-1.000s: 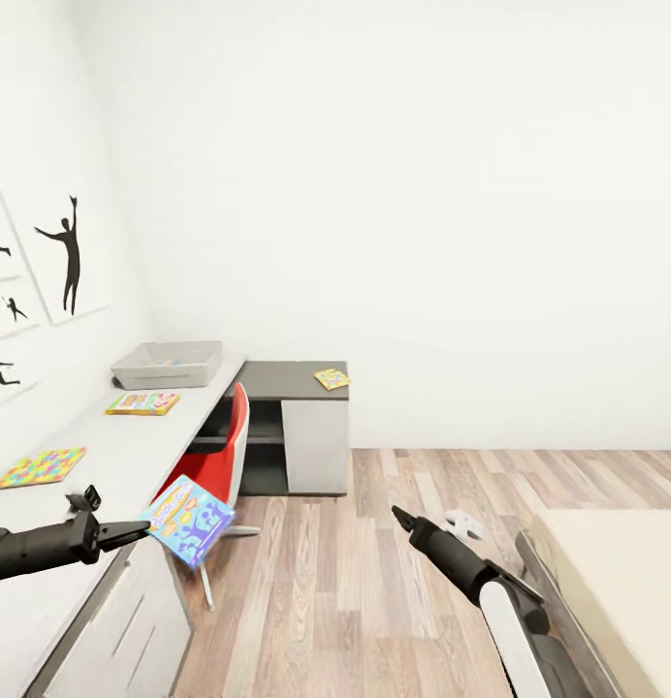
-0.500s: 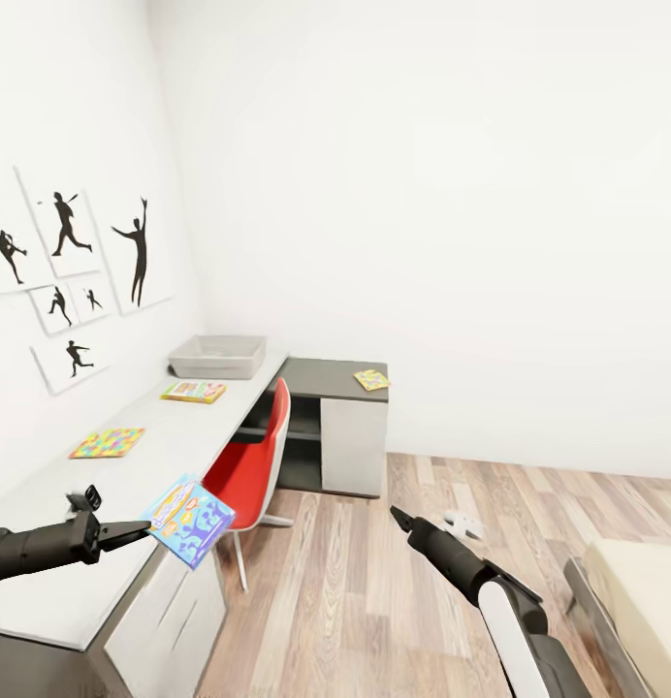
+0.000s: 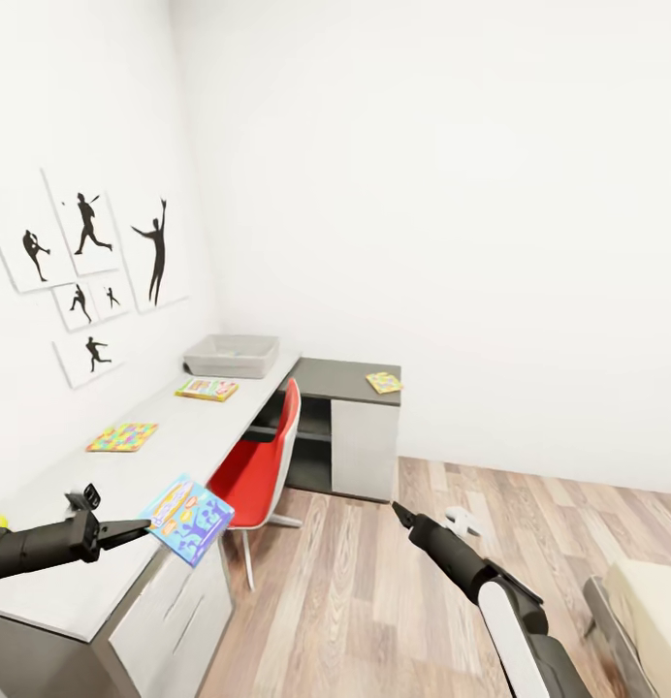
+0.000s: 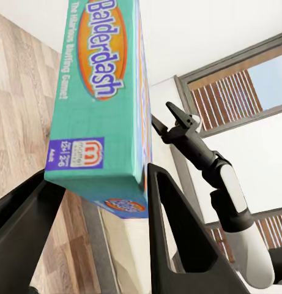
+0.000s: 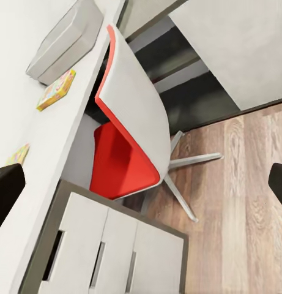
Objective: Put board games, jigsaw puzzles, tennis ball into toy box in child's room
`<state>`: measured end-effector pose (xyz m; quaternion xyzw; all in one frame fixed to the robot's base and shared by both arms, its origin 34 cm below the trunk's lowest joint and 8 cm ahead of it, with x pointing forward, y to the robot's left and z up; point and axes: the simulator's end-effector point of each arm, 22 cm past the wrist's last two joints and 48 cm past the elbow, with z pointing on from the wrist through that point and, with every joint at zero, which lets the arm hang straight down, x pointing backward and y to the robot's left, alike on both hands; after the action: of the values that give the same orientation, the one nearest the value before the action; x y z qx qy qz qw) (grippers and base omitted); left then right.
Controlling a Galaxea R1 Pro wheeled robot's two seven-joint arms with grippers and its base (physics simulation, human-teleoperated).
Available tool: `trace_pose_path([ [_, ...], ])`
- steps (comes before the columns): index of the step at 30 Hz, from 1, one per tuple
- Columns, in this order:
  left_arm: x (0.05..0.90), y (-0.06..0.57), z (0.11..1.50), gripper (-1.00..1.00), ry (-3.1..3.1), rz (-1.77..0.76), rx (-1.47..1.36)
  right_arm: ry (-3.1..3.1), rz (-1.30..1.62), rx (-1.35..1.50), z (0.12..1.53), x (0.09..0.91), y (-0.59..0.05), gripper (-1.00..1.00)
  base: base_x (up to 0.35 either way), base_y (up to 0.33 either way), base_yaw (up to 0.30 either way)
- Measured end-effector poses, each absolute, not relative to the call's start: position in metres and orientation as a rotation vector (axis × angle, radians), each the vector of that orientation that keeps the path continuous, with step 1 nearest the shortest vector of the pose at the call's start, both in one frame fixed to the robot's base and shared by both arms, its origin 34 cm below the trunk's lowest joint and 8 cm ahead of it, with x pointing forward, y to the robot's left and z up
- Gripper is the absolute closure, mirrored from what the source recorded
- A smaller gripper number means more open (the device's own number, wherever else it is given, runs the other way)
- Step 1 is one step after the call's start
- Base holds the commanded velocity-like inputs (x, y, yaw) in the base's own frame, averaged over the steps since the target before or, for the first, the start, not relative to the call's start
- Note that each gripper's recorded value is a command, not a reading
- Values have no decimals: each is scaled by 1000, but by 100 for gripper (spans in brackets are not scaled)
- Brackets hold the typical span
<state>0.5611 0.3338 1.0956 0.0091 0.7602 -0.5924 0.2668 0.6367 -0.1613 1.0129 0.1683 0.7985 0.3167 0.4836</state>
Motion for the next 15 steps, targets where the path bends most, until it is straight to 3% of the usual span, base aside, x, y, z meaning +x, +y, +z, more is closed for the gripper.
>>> trace_pose_path([
  [7,561,333,1095,100,2055,-1600,27,1946,778,388,1014,636,-154,-100,203,-79,0],
  [15,561,334,1095,100,2055,-1598,26,1940,783,378,1017,636,-151,-100,292,-11,4],
])
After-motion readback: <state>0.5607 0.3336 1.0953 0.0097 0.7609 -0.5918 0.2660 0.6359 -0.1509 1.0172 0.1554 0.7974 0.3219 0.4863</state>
